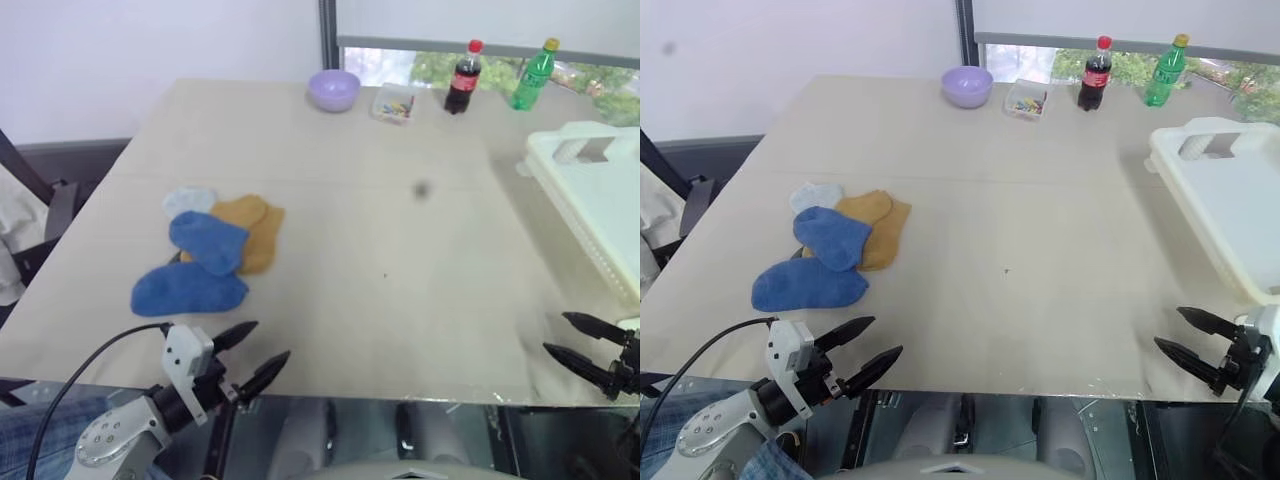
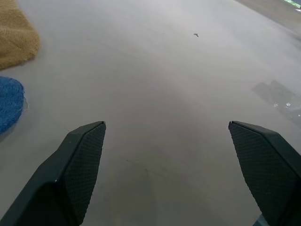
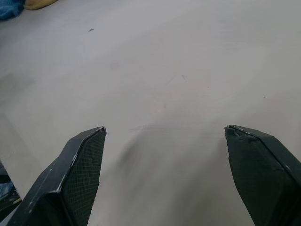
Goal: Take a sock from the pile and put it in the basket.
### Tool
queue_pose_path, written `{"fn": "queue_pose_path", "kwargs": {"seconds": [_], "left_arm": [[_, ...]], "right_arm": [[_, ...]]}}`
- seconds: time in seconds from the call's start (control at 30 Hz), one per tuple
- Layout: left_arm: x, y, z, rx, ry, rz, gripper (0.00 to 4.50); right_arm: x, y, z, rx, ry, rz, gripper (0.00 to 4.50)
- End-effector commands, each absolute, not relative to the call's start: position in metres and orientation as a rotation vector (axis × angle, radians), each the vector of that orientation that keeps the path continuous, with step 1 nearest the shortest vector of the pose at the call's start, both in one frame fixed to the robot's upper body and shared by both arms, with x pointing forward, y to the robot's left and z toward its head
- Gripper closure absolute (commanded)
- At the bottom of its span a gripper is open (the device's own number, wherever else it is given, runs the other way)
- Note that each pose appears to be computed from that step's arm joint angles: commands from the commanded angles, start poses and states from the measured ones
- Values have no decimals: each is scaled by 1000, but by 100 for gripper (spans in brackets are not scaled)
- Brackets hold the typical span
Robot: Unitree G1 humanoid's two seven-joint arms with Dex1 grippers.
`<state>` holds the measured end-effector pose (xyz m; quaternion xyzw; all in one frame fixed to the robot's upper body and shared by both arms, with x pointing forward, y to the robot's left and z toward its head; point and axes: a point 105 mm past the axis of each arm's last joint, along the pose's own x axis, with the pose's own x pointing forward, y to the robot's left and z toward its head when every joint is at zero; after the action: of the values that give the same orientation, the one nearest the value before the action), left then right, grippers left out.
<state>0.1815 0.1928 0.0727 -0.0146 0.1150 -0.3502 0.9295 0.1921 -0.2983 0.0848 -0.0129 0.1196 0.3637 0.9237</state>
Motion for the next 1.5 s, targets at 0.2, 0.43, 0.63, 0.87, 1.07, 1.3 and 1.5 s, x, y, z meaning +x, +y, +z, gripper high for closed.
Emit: {"fn": "queue_pose_path", "kwargs": {"seconds": [0.2,0.43,0.63,0.87,1.07,1.3,1.5], "left_arm": [[180,191,86,-11,161,-737,0],[185,192,84,-1,161,-753,0],[191,200,81,1,166,-750,0],[195,203,83,65,141,-718,0],[201,208,81,126,175,-593,0],[198,206,102,224,109,-505,0],[194,193,107,351,69,-441,0]], "right_arm": [[187,-305,95,-93,245,774,39],[187,-304,95,-113,248,781,39],[186,-299,101,-122,238,791,39],[185,-279,103,-106,209,843,39],[190,-227,118,-53,111,1018,39],[189,-181,125,-78,51,1207,39],[186,-165,120,-176,26,1350,39]]}}
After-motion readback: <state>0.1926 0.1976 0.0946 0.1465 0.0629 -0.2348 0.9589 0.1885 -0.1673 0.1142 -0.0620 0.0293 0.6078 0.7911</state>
